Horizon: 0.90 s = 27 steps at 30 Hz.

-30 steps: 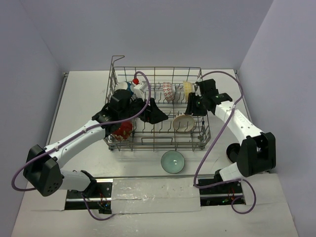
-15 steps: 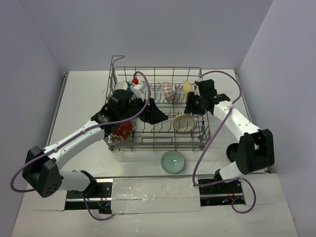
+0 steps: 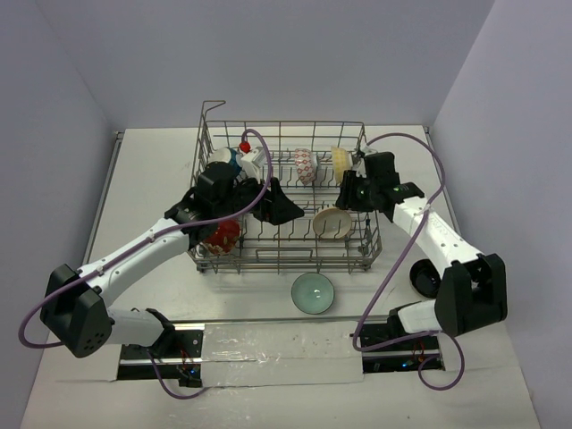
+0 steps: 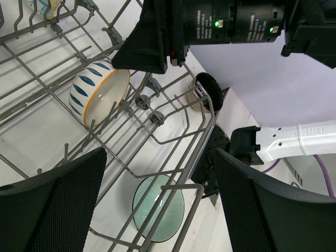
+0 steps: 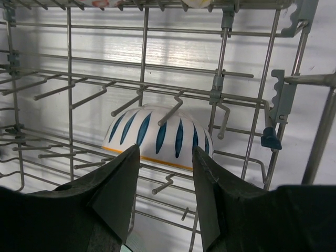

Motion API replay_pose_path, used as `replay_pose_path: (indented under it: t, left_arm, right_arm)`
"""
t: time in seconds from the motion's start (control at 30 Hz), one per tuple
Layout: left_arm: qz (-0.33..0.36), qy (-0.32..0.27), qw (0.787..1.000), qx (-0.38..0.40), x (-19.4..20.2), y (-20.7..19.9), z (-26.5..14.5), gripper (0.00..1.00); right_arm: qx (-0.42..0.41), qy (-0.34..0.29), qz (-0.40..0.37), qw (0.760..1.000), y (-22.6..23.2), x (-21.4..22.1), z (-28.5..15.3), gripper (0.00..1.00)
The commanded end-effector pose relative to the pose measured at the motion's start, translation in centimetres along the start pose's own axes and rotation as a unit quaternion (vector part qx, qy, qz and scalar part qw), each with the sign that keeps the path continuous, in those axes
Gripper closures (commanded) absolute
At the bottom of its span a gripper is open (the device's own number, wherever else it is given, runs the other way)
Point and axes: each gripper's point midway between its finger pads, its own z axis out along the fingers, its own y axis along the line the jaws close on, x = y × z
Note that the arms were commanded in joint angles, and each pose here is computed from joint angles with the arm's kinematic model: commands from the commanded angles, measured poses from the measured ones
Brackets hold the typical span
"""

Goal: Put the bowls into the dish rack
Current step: Pick up the bowl from the dish rack.

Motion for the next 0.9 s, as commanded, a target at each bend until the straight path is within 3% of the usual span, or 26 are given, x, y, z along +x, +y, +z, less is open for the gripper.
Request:
replay_pose_path:
  t: [0.0, 0.5, 0.73, 0.87]
  left_arm:
    - [0.022, -0.018, 0.999, 0.015, -1.0, -0.8, -0.3, 0.12]
    - [0.021, -0.012, 1.0, 0.011, -0.7, -0.4, -0.1, 0.12]
    - [0.016, -0.007, 1.0, 0.013, -0.4, -0.2, 0.2, 0.12]
    - [0.017, -0.012, 1.0, 0.011, -0.5, -0.2, 0.1, 0.12]
  right_arm:
    - [-0.017, -0.024, -0.007, 1.0, 0.7, -0.4, -0.3, 0.48]
    - [0.021, 0.016, -0.007, 1.0, -0.9, 0.8, 3.0, 0.48]
    - [0.013, 0.008, -0.005, 1.0, -0.5, 0.5, 3.0, 0.49]
    - [-0.002, -0.027, -0.002, 1.0, 0.4, -1.1, 1.5, 0.47]
